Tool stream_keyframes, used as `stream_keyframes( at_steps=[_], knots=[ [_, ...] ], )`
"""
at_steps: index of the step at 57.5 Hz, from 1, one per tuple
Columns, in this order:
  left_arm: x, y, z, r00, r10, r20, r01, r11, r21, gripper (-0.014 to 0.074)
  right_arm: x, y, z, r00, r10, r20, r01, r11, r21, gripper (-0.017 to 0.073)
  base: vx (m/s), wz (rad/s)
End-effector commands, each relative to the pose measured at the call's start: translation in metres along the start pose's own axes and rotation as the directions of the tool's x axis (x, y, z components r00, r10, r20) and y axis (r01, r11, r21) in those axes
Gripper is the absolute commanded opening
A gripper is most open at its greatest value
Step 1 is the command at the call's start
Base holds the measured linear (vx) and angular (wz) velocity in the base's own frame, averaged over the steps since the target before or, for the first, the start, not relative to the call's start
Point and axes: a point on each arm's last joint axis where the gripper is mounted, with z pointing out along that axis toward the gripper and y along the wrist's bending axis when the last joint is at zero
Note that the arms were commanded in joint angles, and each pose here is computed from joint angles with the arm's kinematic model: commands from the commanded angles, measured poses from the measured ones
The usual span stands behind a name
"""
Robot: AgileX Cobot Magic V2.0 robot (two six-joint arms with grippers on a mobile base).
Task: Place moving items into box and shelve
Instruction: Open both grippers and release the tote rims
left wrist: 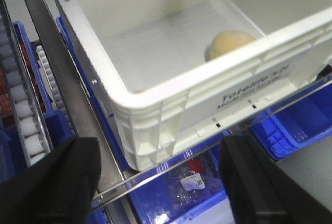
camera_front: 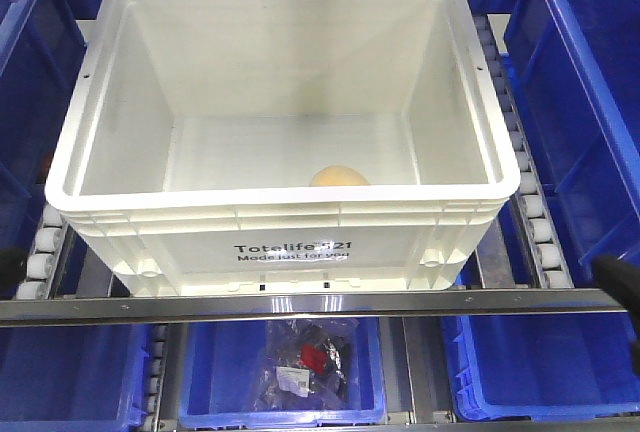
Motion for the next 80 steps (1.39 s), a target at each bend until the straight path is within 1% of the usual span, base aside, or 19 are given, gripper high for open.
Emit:
stream_keyframes(
  at_steps=[1, 7, 11, 17, 29, 38, 42, 46, 73, 78, 80],
  knots=[
    [-0.006, -0.001, -0.007, 0.997, -0.006, 0.077, 0.006, 1.0, 0.005, 0.0575, -0.001, -0.003, -0.01, 0.996, -0.016, 0.086, 0.016, 1.0, 0.001, 0.0449, 0.0, 0.0],
    [-0.003, -0.002, -0.006, 0.999, -0.007, 0.053, 0.006, 1.0, 0.01, 0.0543, 0.006, -0.003, -0.015, 0.995, -0.028, 0.092, 0.028, 1.0, -0.003, 0.0415, 0.0, 0.0],
    [-0.003, -0.002, -0.006, 0.999, -0.007, 0.05, 0.006, 1.0, 0.01, 0.0491, 0.007, -0.003, -0.018, 0.994, -0.046, 0.103, 0.048, 0.999, -0.018, 0.0384, 0.0, 0.0],
    [-0.003, -0.002, -0.006, 0.999, -0.007, 0.05, 0.006, 1.0, 0.01, 0.0388, 0.008, -0.002, -0.018, 0.994, -0.041, 0.103, 0.044, 0.999, -0.028, 0.0323, 0.0, 0.0],
    [-0.002, -0.002, -0.006, 0.999, -0.007, 0.047, 0.006, 1.0, 0.011, 0.0158, 0.008, -0.002, -0.018, 0.995, -0.03, 0.096, 0.033, 0.999, -0.032, 0.0172, 0.0, 0.0],
    [-0.002, -0.002, -0.006, 0.999, -0.007, 0.042, 0.006, 1.0, 0.012, 0.0033, 0.01, -0.001, -0.018, 0.997, -0.02, 0.079, 0.024, 0.999, -0.044, 0.0053, 0.0, 0.0],
    [-0.002, -0.002, -0.006, 0.999, -0.007, 0.038, 0.006, 1.0, 0.013, -0.0004, 0.01, 0.0, -0.018, 0.997, -0.018, 0.077, 0.022, 0.999, -0.046, 0.0011, 0.0, 0.0],
    [-0.001, -0.002, -0.006, 0.999, -0.006, 0.032, 0.006, 1.0, 0.014, -0.0025, 0.01, 0.001, -0.018, 0.997, -0.003, 0.073, 0.007, 0.998, -0.058, -0.0021, 0.0, 0.0],
    [0.0, -0.002, -0.007, 0.999, -0.006, 0.034, 0.006, 1.0, 0.014, -0.0023, 0.01, 0.001, -0.018, 0.997, -0.003, 0.073, 0.007, 0.998, -0.058, -0.0015, 0.0, 0.0],
    [0.006, -0.003, -0.016, 0.997, -0.01, 0.074, 0.011, 1.0, -0.007, -0.0022, 0.01, 0.001, -0.018, 0.997, -0.003, 0.073, 0.007, 0.998, -0.058, -0.0015, 0.0, 0.0],
    [0.008, -0.001, -0.02, 0.995, -0.005, 0.102, 0.009, 0.999, -0.039, -0.0022, 0.01, 0.0, -0.018, 0.997, -0.004, 0.074, 0.008, 0.998, -0.056, -0.0015, 0.0, 0.0]
  ],
)
